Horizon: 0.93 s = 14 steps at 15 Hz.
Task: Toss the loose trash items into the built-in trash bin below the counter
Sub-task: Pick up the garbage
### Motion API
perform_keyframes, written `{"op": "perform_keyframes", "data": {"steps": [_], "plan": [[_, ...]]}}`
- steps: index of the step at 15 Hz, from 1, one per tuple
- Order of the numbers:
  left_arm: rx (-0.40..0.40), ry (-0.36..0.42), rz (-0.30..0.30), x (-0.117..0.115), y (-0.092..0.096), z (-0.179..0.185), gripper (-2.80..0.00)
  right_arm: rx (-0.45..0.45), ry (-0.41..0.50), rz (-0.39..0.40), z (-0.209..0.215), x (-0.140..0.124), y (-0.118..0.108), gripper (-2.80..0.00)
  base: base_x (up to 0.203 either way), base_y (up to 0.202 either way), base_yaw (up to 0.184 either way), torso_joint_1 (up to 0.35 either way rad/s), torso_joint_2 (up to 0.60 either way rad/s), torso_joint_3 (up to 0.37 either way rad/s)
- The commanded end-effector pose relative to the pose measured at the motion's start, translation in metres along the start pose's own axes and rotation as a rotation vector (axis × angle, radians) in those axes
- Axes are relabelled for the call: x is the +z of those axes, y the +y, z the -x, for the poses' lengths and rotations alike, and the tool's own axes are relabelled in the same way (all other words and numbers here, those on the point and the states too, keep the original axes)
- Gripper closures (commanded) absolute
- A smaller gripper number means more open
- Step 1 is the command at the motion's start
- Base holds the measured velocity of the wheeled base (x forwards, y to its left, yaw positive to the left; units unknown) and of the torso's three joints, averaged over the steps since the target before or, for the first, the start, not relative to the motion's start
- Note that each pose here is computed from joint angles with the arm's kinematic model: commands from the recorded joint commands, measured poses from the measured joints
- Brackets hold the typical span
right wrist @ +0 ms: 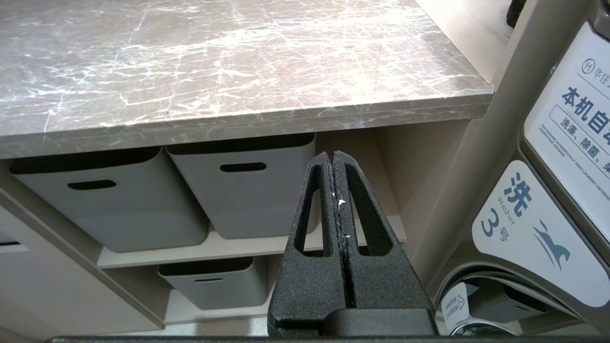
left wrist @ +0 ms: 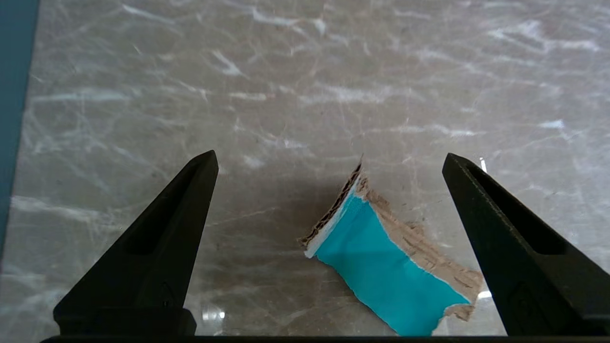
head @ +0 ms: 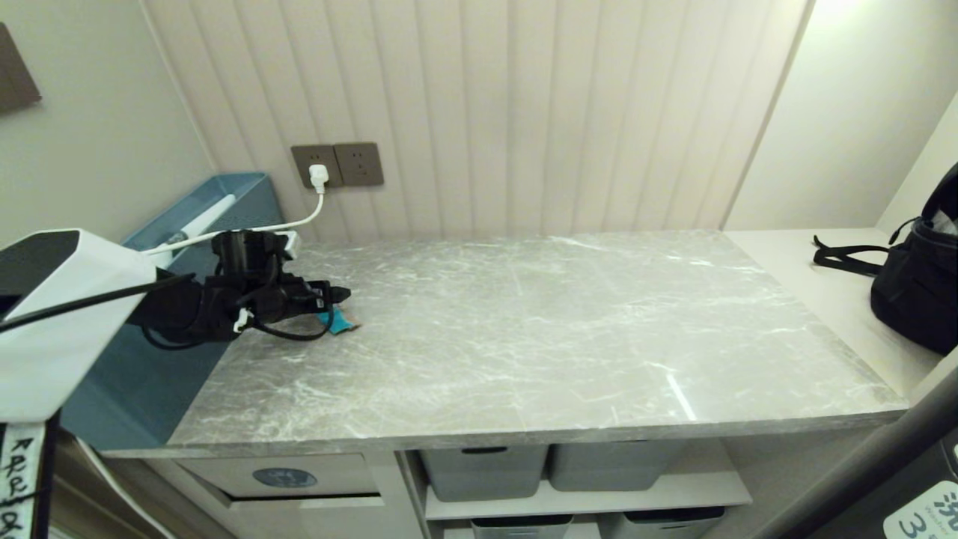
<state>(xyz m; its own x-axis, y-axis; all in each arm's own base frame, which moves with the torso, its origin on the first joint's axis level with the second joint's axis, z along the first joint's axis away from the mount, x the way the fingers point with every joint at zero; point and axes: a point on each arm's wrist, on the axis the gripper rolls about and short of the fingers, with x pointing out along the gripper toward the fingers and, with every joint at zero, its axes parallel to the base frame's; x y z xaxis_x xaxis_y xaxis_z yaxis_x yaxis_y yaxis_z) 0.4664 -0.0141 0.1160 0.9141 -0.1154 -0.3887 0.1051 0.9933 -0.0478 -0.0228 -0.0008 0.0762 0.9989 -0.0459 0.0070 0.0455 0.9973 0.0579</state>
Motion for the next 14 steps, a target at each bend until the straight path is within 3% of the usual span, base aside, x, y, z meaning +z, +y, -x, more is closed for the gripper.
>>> {"op": "perform_keyframes", "data": {"steps": [1, 3, 4, 14], "plan": [[-0.002, -0.001, 0.001, -0.0018, 0.0001, -0.0024, -2.8, 0.0, 0.002, -0.001, -0.0002, -0.0003, 0.0, 0.0, 0.0, 0.0, 0.0, 0.0, 0.0, 0.0], [0.0, -0.002, 0.001, -0.002, 0.0009, -0.0032, -2.8, 0.0, 0.002, -0.001, -0.0002, -0.0003, 0.0, 0.0, 0.0, 0.0, 0.0, 0.0, 0.0, 0.0], [0.001, -0.001, 0.001, -0.0025, 0.0009, -0.0036, 0.0, 0.0, 0.002, -0.001, -0.0002, -0.0003, 0.0, 0.0, 0.0, 0.0, 0.0, 0.0, 0.0, 0.0], [0.001, 0.019, 0.005, -0.008, 0.0023, -0.0025, 0.0, 0.0, 0.004, 0.0, -0.0002, -0.0005, 0.0, 0.0, 0.0, 0.0, 0.0, 0.0, 0.0, 0.0]]}}
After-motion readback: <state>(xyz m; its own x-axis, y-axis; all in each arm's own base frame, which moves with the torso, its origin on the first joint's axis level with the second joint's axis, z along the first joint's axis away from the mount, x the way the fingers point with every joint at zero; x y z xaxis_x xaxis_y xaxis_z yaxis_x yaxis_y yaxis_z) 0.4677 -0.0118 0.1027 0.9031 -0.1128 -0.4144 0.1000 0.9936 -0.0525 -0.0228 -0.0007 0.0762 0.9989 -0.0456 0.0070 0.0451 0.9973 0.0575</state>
